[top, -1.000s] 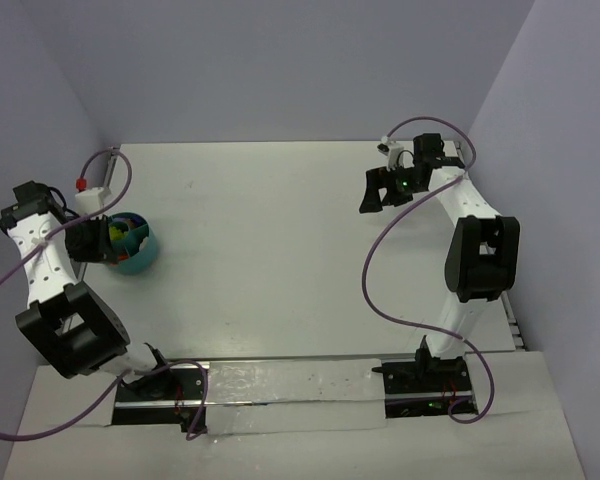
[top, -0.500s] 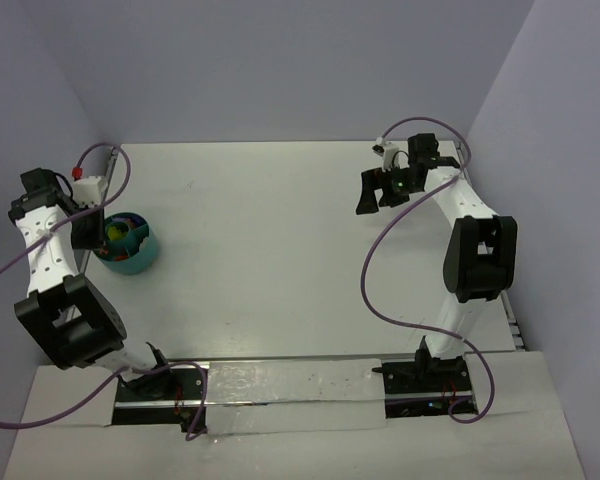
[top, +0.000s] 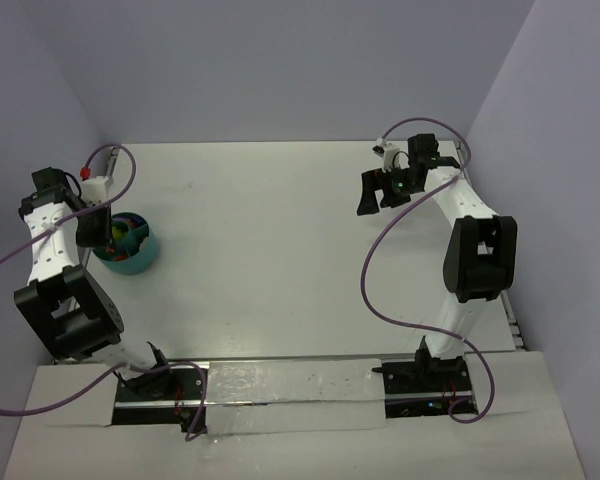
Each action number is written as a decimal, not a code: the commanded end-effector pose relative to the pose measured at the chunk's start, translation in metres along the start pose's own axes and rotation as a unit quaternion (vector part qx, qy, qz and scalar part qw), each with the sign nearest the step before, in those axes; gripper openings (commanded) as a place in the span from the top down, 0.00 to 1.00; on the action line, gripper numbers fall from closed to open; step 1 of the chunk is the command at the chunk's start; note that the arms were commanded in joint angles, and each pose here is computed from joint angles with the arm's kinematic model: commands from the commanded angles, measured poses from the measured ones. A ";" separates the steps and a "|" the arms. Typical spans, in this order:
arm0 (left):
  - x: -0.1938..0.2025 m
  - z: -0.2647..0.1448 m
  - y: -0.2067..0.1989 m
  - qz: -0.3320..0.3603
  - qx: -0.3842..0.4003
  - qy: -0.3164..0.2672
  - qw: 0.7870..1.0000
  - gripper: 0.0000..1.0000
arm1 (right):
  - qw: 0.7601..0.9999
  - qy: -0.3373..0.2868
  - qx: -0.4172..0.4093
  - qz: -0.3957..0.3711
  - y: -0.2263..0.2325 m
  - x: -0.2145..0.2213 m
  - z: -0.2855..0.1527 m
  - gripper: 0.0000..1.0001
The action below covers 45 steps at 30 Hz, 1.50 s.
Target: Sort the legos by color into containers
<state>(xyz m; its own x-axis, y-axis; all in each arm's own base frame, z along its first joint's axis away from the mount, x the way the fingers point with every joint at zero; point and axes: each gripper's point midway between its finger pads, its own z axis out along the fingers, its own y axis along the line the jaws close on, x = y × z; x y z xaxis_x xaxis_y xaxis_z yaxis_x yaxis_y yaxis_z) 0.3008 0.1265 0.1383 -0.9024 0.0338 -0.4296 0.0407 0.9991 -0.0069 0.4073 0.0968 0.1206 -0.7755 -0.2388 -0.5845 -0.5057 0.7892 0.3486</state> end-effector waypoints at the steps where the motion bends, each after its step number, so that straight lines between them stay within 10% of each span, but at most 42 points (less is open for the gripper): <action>1: -0.008 0.005 0.003 0.000 -0.009 -0.012 1.000 0.91 | 1.000 -0.018 0.008 -0.022 0.003 -0.017 -0.010 0.00; 18: -0.010 -0.001 0.007 0.005 -0.029 -0.026 0.999 0.48 | 1.000 -0.017 0.004 -0.026 0.005 -0.016 -0.011 0.00; 27: -0.055 -0.091 -0.023 0.115 -0.003 -0.148 0.982 0.32 | 0.999 -0.023 0.005 -0.034 0.009 -0.017 -0.017 0.00; 32: -0.114 -0.106 -0.102 0.147 0.057 -0.208 0.965 0.01 | 0.998 -0.057 0.002 -0.032 0.017 -0.035 -0.027 0.00; 40: -0.165 -0.062 -0.265 0.170 0.174 -0.216 0.946 0.01 | 0.989 -0.135 0.031 -0.047 0.028 -0.084 -0.050 0.00; 45: -0.197 -0.022 -0.298 0.148 0.186 -0.223 0.946 0.01 | 0.984 -0.170 0.034 -0.025 0.030 -0.111 -0.050 0.00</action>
<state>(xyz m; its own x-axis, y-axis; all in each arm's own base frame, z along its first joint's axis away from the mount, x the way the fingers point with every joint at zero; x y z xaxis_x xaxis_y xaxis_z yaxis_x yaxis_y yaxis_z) 0.4060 -0.1588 0.2246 -0.6100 0.3487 -0.7115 0.5670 0.8194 -0.0845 0.4336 0.1090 0.1800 -0.6809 -0.1605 -0.7145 -0.5074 0.8069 0.3023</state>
